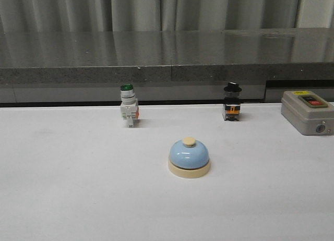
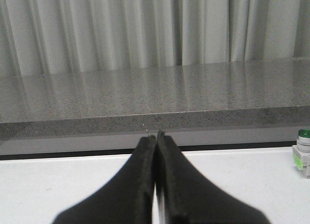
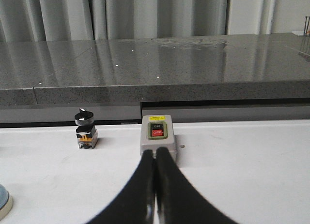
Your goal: Place and press bell with both arms
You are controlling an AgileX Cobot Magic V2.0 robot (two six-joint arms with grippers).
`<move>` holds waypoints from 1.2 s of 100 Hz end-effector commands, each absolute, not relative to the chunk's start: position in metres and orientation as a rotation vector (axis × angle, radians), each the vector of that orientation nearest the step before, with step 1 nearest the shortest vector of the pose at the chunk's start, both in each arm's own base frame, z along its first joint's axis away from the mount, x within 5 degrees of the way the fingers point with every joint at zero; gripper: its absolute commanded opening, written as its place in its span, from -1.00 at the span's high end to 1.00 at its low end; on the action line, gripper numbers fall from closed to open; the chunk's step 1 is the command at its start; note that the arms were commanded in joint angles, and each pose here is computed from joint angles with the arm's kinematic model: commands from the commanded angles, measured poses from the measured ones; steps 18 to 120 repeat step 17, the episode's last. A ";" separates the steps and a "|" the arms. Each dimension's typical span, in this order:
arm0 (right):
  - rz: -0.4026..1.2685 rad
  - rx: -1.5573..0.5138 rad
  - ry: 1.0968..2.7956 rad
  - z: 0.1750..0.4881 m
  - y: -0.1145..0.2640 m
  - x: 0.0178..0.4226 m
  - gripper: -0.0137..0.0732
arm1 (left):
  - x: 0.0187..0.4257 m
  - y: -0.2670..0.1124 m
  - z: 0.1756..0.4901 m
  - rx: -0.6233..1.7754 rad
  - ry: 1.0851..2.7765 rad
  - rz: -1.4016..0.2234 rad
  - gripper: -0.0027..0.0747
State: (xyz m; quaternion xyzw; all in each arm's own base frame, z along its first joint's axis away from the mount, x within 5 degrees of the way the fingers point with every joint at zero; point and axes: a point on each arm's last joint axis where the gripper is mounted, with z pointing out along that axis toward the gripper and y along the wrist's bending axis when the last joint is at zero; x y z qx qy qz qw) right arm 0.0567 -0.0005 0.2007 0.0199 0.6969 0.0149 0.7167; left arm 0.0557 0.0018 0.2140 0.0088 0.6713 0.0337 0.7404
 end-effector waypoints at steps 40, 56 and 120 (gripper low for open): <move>0.022 0.033 1.417 0.215 -0.001 0.053 0.82 | 0.055 0.002 0.208 0.006 1.407 0.059 0.98; 0.022 0.033 1.417 0.215 -0.001 0.053 0.82 | 0.055 0.002 0.208 0.006 1.407 0.059 0.98; 0.022 0.033 1.417 0.215 -0.001 0.053 0.82 | 0.055 0.002 0.208 0.006 1.407 0.059 0.98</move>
